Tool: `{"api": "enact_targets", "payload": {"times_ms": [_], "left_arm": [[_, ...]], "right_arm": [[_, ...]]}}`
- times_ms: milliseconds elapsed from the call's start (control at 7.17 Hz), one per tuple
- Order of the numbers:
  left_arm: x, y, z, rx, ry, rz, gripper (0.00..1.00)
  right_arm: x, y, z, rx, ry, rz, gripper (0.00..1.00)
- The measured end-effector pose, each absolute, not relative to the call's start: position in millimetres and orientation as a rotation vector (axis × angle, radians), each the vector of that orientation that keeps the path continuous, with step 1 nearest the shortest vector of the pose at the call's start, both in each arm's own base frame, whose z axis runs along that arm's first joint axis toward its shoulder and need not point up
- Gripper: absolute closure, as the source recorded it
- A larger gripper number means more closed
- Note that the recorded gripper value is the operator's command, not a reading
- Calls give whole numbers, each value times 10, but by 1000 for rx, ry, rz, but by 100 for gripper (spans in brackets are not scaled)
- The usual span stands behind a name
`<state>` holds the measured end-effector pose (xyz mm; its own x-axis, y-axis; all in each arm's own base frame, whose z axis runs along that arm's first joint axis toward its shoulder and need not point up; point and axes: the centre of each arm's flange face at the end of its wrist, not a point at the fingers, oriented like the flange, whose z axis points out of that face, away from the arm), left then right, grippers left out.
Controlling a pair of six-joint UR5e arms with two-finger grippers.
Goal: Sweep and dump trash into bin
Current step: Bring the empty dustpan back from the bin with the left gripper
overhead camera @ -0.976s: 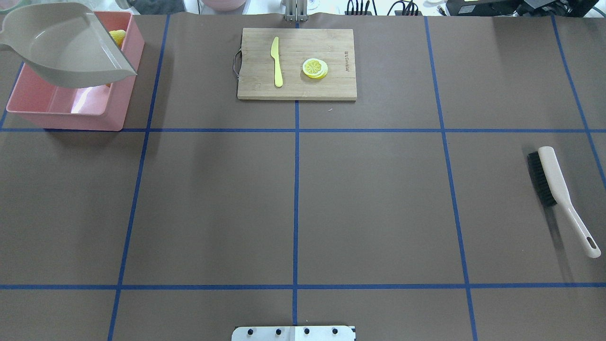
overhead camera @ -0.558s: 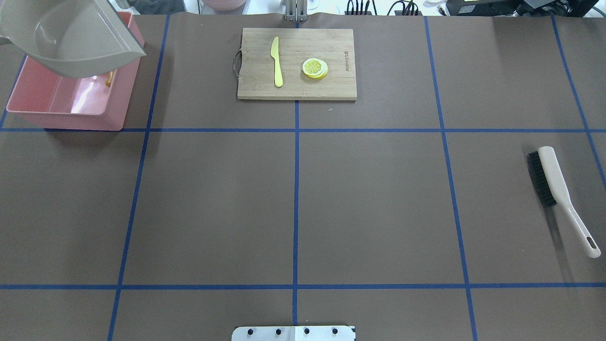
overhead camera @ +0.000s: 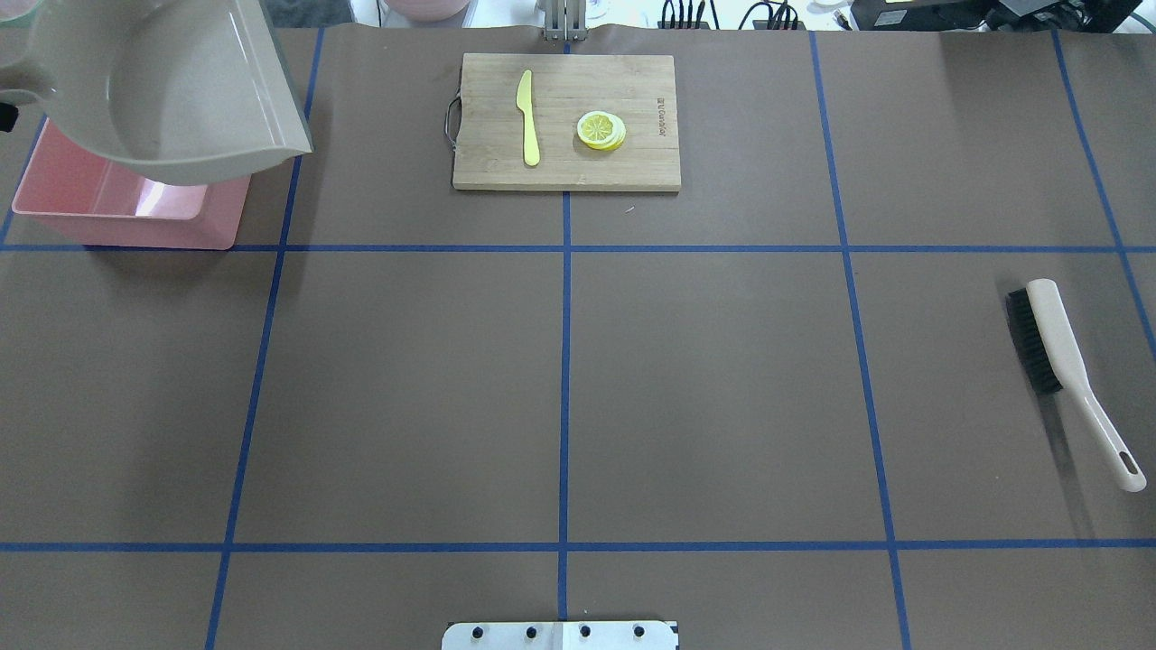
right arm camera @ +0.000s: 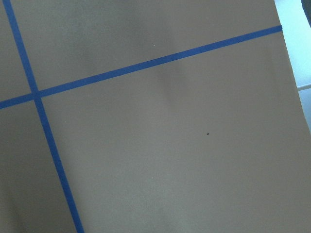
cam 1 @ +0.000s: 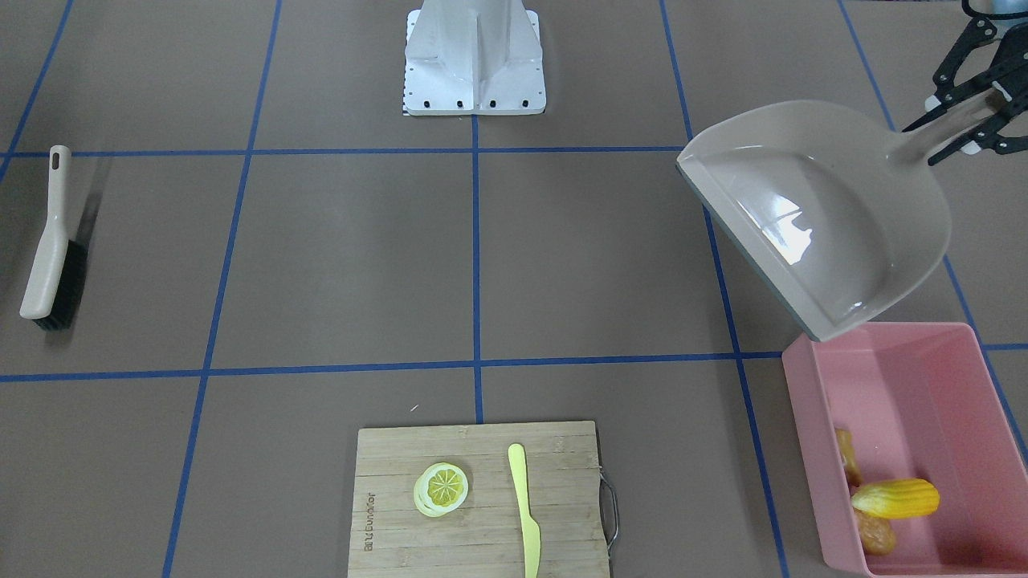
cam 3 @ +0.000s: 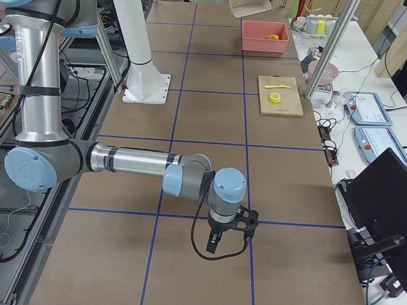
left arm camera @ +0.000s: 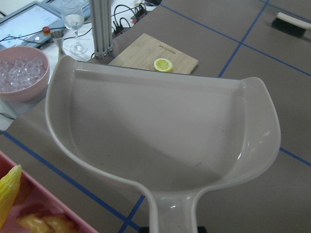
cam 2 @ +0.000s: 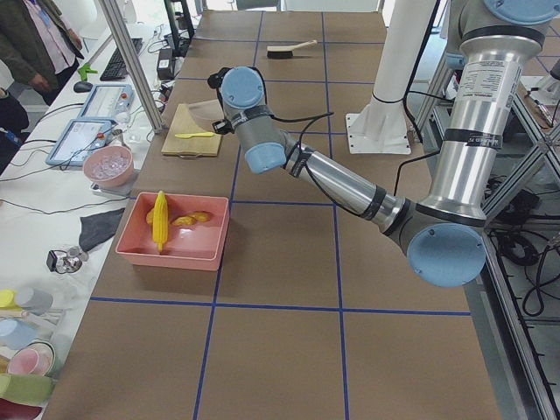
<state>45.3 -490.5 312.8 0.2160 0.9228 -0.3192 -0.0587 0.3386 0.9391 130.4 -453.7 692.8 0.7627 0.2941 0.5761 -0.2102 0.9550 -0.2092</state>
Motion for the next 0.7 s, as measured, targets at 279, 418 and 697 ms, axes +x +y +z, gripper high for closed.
{"api": "enact_targets", "payload": {"times_ms": [279,418,697], "left_arm": [[834,-4835,3105,1019,1167,982,100],[1020,-4834,3147,1026,1174,1041,100],[1302,-4930,3286,1032,1169,1124,100]], "right_arm": [[1279,-4564,6857,-125,-685,276,0],[1276,-4565,6835,-121,-689,276,0],[1269,-4550,6780,-111,-695,274,0]]}}
